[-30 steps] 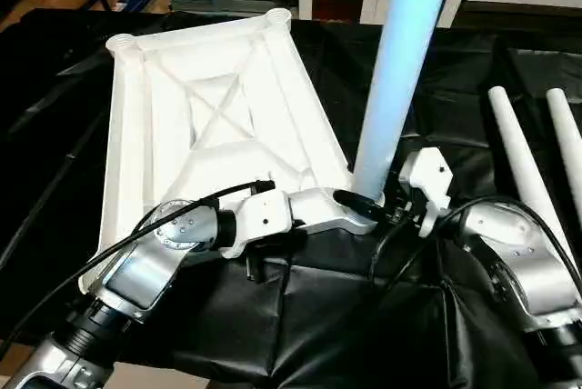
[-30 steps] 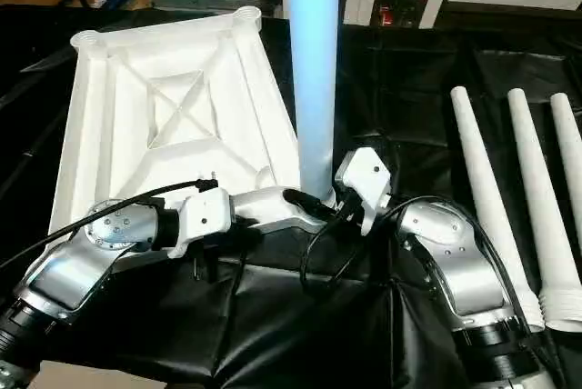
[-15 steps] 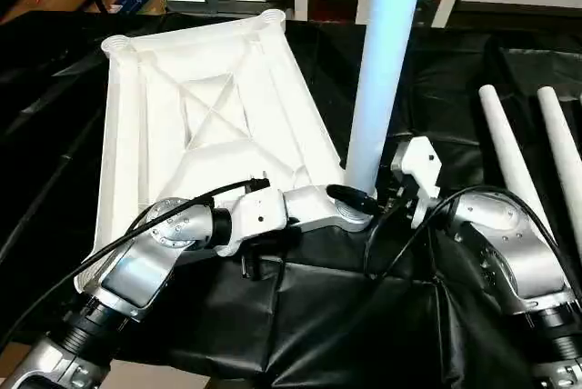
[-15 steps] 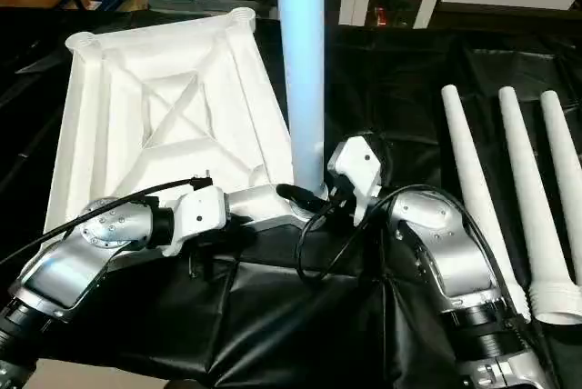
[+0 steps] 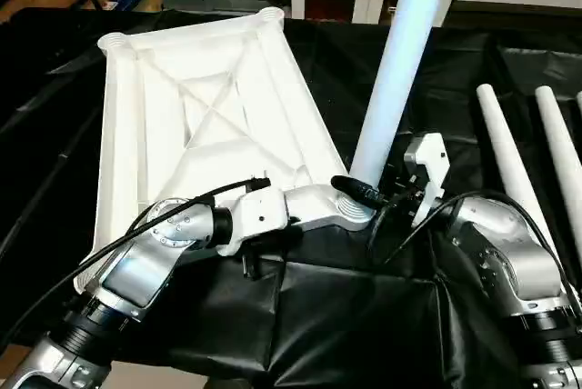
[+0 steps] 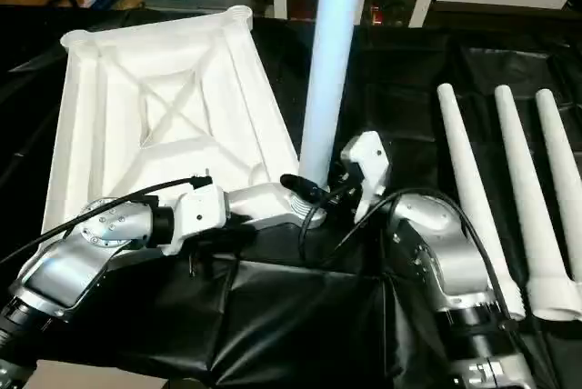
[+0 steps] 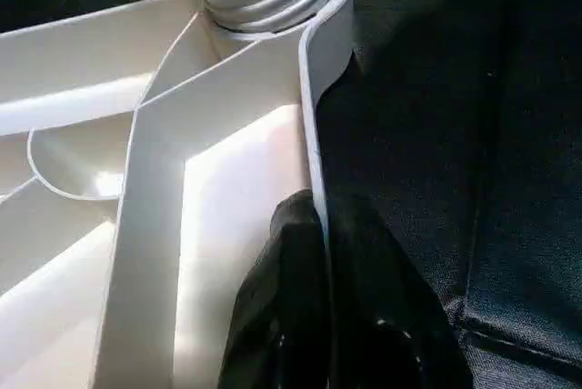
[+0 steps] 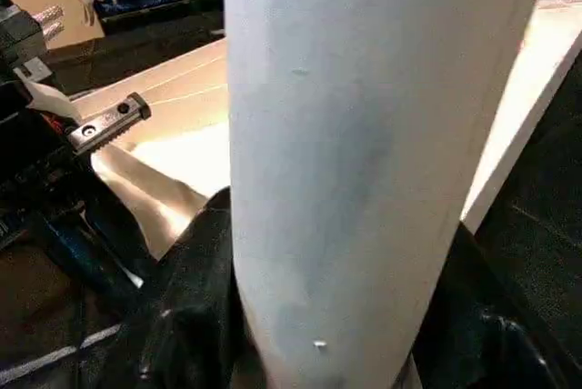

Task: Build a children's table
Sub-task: Insert table leg to table base

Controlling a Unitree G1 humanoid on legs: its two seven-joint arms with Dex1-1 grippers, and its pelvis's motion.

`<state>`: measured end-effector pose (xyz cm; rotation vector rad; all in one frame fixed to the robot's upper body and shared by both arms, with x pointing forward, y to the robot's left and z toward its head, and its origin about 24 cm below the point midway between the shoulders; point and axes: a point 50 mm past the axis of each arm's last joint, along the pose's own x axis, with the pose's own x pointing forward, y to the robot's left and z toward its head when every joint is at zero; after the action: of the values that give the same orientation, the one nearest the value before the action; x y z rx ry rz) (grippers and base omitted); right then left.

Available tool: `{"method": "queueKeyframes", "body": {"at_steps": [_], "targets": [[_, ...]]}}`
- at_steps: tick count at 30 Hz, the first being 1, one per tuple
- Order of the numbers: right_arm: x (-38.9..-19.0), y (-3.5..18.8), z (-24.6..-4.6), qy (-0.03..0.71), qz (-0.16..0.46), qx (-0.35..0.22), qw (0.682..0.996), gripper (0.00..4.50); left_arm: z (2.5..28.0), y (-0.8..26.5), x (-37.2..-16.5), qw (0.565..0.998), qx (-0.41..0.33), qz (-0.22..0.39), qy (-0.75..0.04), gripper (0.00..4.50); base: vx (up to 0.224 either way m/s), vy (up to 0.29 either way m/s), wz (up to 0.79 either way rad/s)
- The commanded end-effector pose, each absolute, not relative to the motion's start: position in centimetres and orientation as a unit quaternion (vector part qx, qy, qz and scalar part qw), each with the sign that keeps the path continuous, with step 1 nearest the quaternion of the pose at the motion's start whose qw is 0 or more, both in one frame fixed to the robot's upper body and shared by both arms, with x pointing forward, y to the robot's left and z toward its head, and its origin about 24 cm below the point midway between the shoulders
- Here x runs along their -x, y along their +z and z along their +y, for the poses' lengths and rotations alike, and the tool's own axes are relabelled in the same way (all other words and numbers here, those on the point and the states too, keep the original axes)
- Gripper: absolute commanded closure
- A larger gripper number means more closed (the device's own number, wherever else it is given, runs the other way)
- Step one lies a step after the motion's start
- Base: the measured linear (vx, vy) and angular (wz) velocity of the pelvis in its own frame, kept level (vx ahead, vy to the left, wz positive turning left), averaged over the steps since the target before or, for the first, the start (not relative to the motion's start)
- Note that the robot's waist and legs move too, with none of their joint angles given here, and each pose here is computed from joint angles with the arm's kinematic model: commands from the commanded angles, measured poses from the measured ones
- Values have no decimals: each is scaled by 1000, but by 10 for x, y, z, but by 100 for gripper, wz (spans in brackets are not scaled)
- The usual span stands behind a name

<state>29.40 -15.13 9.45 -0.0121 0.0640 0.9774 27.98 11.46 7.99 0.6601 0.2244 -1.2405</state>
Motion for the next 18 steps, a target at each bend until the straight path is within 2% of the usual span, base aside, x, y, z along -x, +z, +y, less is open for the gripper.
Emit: {"method": "queueKeyframes", "body": {"at_steps": [1,13,18], "targets": [[-285,58,-160,433,112,-12,894,259,120,52,-271,736,-317,170,-574,446,0,0,0],[-264,50,-169,375,75,-68,921,259,121,51,-270,737,-315,171,-573,446,0,0,0],[-255,47,-169,367,66,-70,925,259,121,51,-270,737,-314,172,-573,446,0,0,0]]}}
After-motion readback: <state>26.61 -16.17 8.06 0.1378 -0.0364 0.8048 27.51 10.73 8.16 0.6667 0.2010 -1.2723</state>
